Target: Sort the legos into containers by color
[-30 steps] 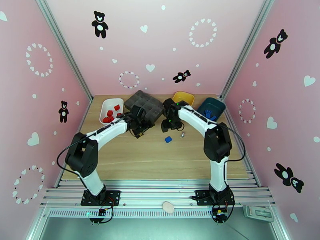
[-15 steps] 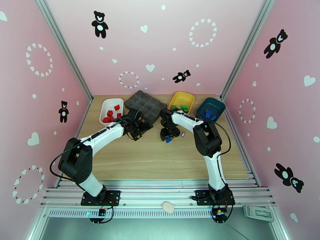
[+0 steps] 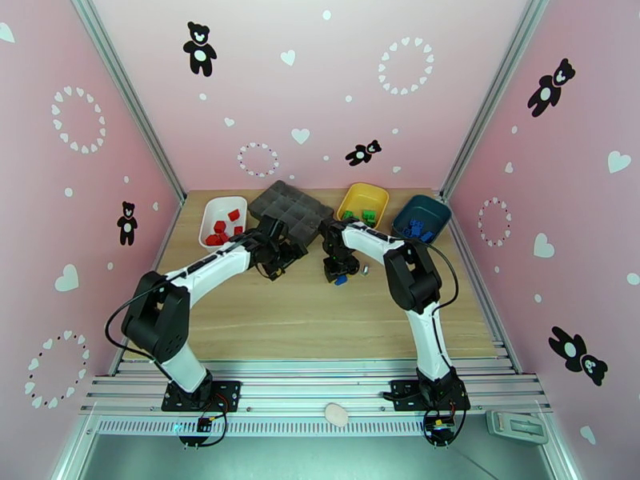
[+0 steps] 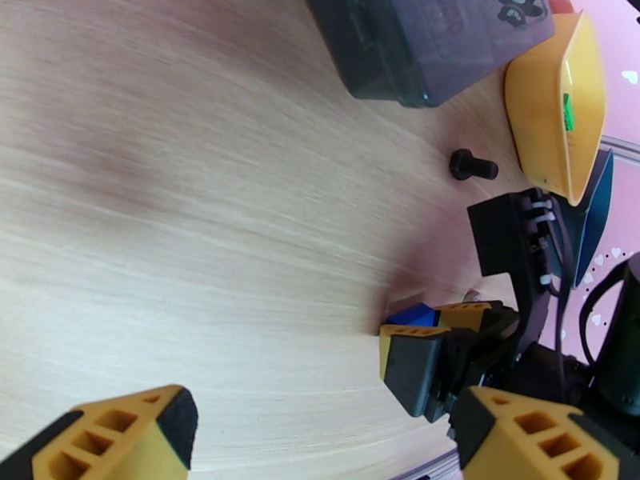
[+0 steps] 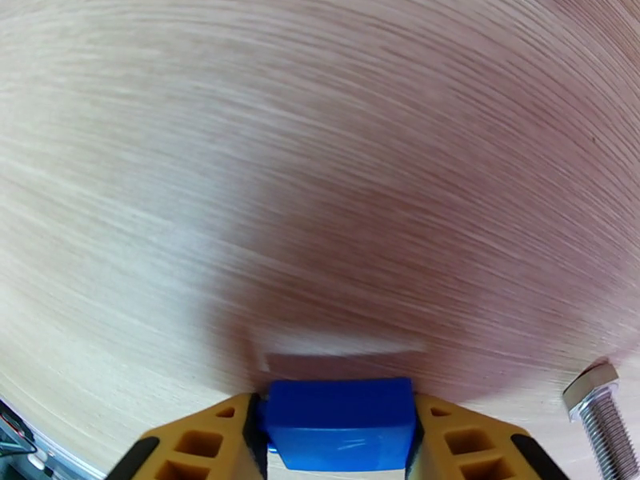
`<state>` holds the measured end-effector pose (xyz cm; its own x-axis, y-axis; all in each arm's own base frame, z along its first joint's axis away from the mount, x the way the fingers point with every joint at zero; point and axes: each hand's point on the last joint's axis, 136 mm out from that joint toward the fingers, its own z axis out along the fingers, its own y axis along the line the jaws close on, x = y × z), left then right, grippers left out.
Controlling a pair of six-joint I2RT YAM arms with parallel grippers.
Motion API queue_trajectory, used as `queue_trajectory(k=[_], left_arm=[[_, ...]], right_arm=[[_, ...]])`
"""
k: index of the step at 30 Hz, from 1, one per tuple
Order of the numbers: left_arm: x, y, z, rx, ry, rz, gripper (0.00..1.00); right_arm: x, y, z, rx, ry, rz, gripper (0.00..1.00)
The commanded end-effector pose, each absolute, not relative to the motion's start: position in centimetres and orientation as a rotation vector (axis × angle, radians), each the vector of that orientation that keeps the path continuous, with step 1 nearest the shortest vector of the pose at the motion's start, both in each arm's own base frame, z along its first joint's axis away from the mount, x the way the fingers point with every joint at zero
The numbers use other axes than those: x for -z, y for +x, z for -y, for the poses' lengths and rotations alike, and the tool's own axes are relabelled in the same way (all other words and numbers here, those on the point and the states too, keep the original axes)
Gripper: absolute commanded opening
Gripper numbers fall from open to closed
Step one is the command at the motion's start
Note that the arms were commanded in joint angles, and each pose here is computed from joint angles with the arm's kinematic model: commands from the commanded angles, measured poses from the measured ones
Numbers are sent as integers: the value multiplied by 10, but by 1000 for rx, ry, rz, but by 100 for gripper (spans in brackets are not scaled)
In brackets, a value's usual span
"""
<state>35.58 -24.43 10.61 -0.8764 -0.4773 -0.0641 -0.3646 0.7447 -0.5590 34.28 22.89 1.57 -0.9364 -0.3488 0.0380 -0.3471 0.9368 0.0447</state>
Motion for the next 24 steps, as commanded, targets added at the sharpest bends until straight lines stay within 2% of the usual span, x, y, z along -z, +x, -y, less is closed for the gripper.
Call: queue_trajectory(k=[1,8,14,19,24], left_arm=[[-110,366,263,912,-644,-2748,90],[-117,386,308,1077,-557,-2766,90],[-142,402,384,1348,-338,-2770,90],[-161,405,448,1512,-156,-2773,91],[-177,412,500,1691,-87,-2729,91]], right_arm=[[-34,351,-225,92,489,3097,37],[-81,376,-212,304,294,3203,35],[-114,405,-169,372,61,3306,34],[-131,428,-109,257,-140,3379,31],[-146,453,-43,2,-304,3450,30]])
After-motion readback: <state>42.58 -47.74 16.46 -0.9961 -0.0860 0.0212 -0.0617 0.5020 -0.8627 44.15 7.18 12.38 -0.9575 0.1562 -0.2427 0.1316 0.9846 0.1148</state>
